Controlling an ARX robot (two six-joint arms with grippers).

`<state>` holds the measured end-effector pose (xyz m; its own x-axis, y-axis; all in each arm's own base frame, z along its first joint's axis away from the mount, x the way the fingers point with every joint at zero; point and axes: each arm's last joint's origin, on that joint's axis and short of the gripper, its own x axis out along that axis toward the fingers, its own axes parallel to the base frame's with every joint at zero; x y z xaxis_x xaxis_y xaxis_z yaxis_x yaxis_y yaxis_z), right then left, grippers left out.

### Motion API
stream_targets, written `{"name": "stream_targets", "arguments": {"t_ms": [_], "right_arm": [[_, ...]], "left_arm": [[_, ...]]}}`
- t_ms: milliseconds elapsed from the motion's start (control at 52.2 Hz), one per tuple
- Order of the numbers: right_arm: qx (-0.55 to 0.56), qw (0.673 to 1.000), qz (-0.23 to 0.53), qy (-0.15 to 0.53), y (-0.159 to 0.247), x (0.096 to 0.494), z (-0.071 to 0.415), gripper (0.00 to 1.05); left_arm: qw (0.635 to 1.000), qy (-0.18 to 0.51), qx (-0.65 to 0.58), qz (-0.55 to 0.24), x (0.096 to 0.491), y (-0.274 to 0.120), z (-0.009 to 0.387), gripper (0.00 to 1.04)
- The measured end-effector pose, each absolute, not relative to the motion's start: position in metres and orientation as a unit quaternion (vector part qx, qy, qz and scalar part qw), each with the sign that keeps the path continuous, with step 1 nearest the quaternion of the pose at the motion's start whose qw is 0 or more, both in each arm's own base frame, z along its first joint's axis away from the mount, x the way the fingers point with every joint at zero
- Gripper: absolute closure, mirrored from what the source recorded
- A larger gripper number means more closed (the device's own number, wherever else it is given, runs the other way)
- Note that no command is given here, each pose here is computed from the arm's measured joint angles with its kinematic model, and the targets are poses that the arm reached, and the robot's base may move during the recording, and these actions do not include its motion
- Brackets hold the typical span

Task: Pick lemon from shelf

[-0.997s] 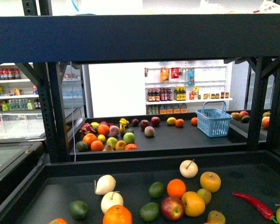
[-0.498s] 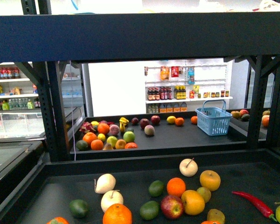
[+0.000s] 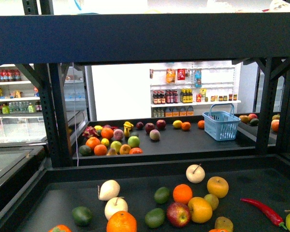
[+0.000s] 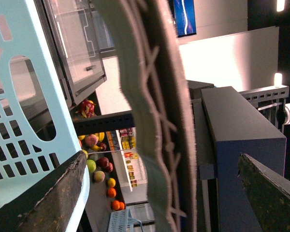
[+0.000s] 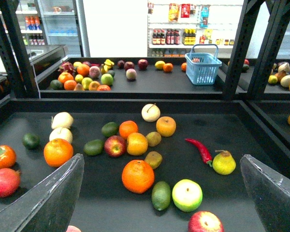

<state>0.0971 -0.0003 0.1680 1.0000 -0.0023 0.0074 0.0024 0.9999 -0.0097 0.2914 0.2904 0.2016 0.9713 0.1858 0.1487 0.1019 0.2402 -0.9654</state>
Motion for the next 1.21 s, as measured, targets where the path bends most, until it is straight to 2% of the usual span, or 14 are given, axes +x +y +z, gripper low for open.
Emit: {"name": "stream_targets", "arguments": {"t_ms": [134,268,383,460,613,805,920,997,1112,1207], "right_arm": [[-0.005,1.000,-0.001,-0.004,0.000,0.097,0.168,0.07],[-0.005,1.000,-0.001,-0.004,0.000,0.097,0.168,0.07],[-0.005,1.000,-0.001,-0.004,0.000,0.097,0.168,0.07],[-0.005,1.000,-0.001,-0.004,0.000,0.097,0.168,0.07],[-0.005,1.000,-0.001,-0.004,0.000,0.097,0.168,0.07],[-0.005,1.000,-0.001,-0.004,0.000,0.097,0.168,0.07],[-0.005,1.000,-0.001,-0.004,0.000,0.097,0.168,0.07],[-0.005,1.000,0.000,-0.004,0.000,0.097,0.168,0.07],[-0.005,1.000,-0.001,-0.004,0.000,0.097,0.168,0.07],[-0.005,1.000,0.000,-0.004,0.000,0.097,0.168,0.07]], "left_arm": [[0.786,-0.089,-0.607,0.073,0.282,0.288,0.221,0.08],[0.809,-0.013,-0.568,0.154,0.266,0.274,0.242,0.08],[0.864,0.057,-0.461,0.192,0.236,0.242,0.278,0.08],[0.884,0.085,-0.411,0.204,0.216,0.221,0.292,0.08],[0.919,0.128,-0.318,0.192,0.171,0.167,0.316,0.08],[0.950,0.101,-0.255,0.150,0.131,0.103,0.346,0.08],[0.994,0.019,-0.102,0.032,0.111,0.065,0.343,0.26],[0.999,0.002,-0.043,0.025,0.099,0.038,0.320,0.40],[1.000,-0.006,-0.018,0.024,0.096,0.012,0.294,0.59],[1.000,-0.002,-0.011,0.002,0.098,0.002,0.274,0.76]]}}
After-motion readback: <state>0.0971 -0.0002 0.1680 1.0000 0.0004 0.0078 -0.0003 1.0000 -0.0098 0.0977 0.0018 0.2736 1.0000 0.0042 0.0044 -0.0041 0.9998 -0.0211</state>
